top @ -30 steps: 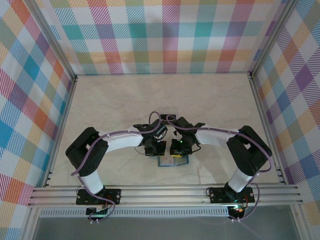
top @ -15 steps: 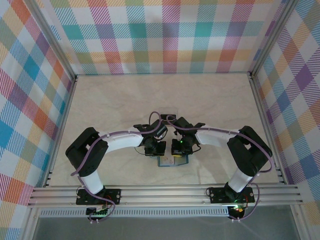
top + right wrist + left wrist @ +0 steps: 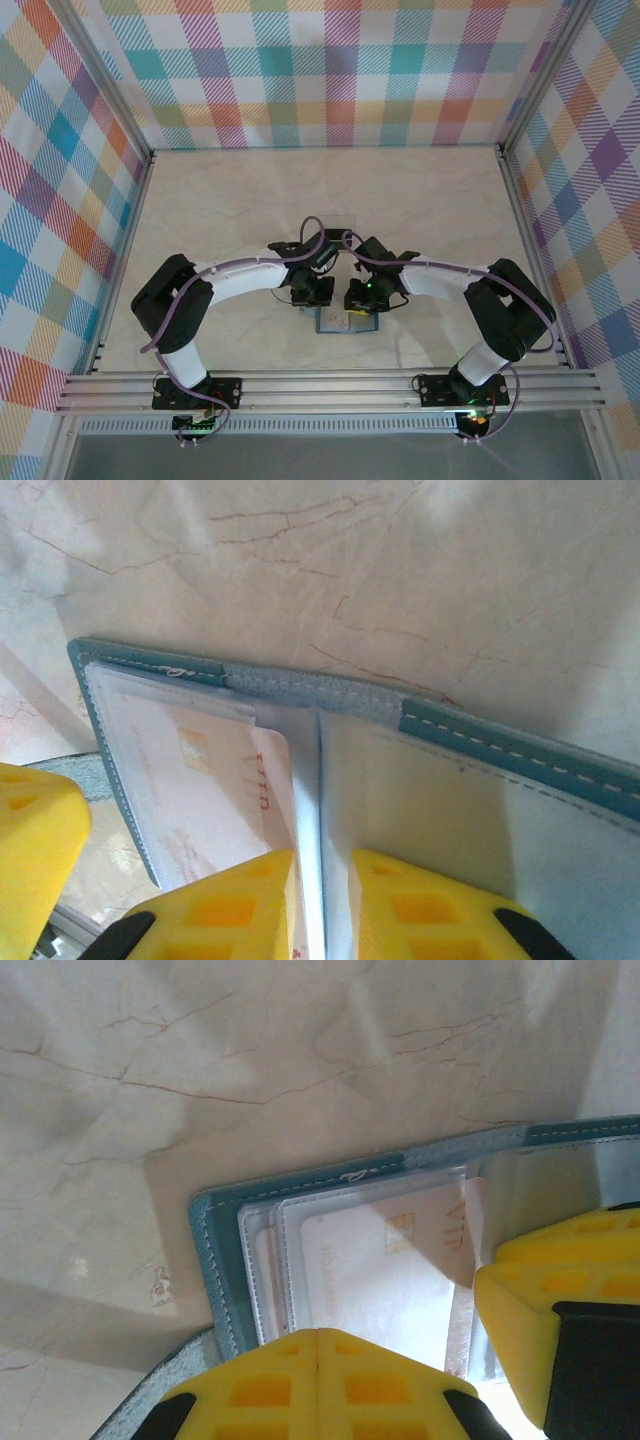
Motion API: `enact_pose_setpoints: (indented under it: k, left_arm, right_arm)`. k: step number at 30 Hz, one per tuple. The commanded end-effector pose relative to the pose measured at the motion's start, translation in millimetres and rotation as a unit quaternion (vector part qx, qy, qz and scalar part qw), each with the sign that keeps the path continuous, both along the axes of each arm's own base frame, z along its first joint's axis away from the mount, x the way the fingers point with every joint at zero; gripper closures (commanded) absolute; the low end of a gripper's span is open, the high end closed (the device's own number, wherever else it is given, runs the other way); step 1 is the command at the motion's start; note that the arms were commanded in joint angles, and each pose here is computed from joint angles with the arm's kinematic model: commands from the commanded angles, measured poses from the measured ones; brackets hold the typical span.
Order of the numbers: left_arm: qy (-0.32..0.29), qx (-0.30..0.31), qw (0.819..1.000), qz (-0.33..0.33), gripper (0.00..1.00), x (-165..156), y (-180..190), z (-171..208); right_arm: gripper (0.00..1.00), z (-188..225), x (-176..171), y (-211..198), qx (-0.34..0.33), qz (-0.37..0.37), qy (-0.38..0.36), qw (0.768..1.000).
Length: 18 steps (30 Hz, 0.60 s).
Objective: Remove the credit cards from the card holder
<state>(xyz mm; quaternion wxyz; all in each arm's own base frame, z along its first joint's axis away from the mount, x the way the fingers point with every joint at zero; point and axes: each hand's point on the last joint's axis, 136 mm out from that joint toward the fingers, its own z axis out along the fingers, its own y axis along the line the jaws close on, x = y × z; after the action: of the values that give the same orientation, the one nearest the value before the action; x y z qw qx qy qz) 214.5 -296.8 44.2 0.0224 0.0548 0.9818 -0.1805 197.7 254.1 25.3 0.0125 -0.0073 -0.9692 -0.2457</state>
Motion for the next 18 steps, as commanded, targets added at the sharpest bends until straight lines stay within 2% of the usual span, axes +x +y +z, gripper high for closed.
enact_pose_setpoints:
  k: [1,6,12,18]
  left_arm:
    - [0.009,-0.006,1.0,-0.024,0.94,-10,-12,5]
    - [0.023,0.017,0.999,-0.034,0.94,-16,-12,-13]
    - [0.025,0.076,0.996,-0.035,0.94,-21,12,-34]
    - [0.037,0.088,0.995,-0.034,0.94,-29,20,-47]
  right_arm:
    - [0.77,5,0,5,0.032,-0.007,0.002,0.999]
    - [0.77,3,0,7,0.048,-0.011,0.005,0.999]
    - [0.78,0,2,9,0.076,-0.017,0.011,0.997]
    - [0.81,-2,0,14,0.111,-0.016,0.019,0.994]
